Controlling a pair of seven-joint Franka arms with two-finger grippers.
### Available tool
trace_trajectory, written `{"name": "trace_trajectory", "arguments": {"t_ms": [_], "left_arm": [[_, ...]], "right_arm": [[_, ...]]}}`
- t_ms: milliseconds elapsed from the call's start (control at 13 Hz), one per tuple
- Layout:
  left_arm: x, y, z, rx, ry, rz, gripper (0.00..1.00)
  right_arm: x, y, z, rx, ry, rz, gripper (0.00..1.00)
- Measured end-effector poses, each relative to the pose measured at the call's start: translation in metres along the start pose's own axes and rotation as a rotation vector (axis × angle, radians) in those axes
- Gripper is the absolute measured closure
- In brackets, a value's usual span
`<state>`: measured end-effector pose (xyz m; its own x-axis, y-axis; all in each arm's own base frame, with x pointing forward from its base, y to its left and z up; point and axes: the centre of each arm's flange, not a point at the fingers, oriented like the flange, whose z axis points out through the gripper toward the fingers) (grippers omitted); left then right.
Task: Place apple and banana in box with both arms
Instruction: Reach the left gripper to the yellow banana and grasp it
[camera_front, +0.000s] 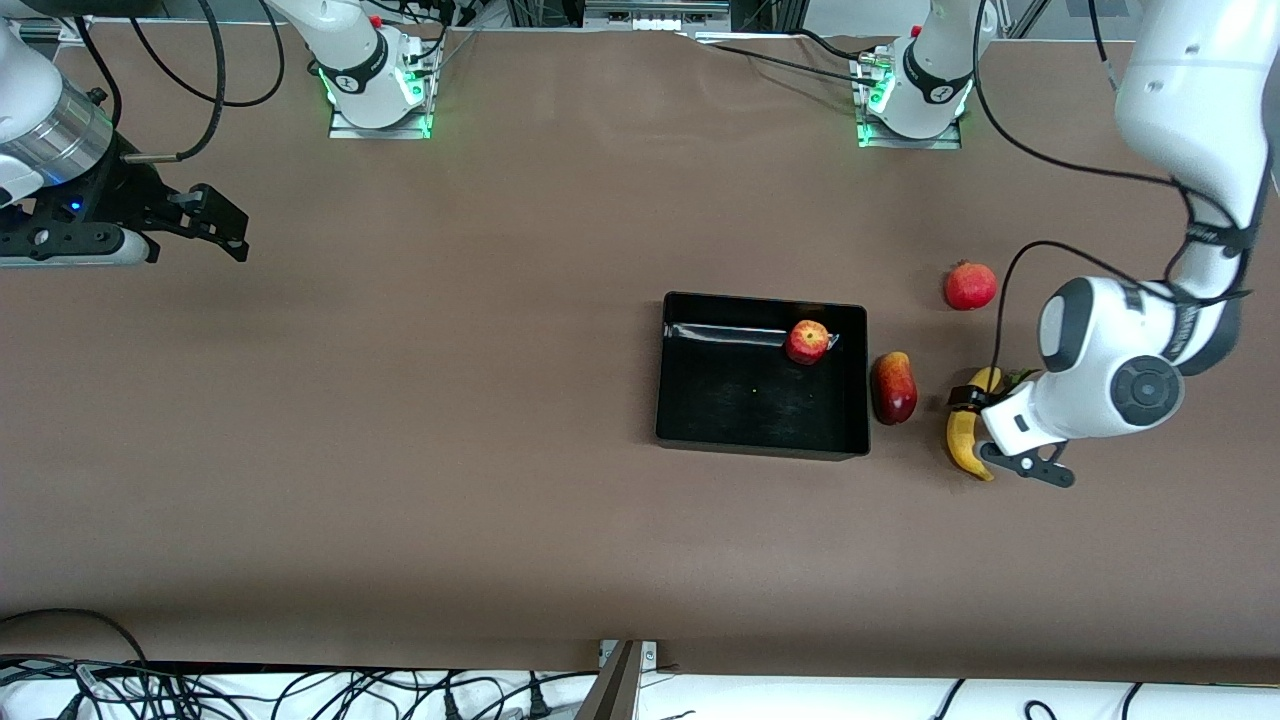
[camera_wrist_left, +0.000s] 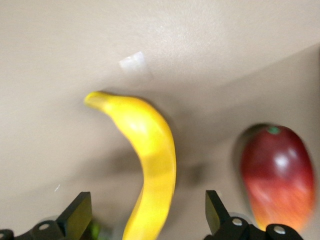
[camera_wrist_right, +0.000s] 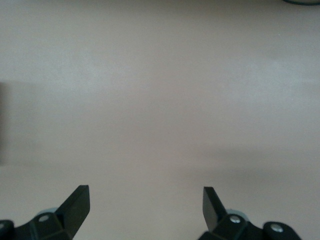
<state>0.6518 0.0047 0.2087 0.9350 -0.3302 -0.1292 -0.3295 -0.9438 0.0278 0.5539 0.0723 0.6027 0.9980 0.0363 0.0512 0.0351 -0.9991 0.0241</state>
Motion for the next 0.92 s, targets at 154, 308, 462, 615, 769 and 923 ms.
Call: {"name": "trace_trajectory", "arguments": {"t_ms": [154,308,462,615,769,923], "left_arm": [[-0.011,0.01,0.032,-0.006,0.029,0.014,0.03],[-0.017,0.012,0.041,-0.009,0.029,0.021,0.21],[-0.016,0.013,0.034,-0.005,0.036,0.026,0.46],[-0.013,0.015,0.015,0.003,0.04,0.03,0.67],[-0.006,0.021,-0.028,0.001,-0.012,0.038,0.67],[0.009,0.052,-0.089,-0.009,-0.061,0.005,0.67]], "right_arm": [[0.0,0.0,0.0,0.0,0.0,0.0,0.0],[0.0,0.0,0.0,0.0,0.001,0.0,0.0],[0.0,0.0,0.0,0.0,0.001,0.0,0.0],[0.0,0.0,0.0,0.0,0.002,0.0,0.0],[0.0,0.0,0.0,0.0,0.002,-0.001,0.0],[0.0,-0.001,0.0,0.0,0.003,-0.001,0.0]]}}
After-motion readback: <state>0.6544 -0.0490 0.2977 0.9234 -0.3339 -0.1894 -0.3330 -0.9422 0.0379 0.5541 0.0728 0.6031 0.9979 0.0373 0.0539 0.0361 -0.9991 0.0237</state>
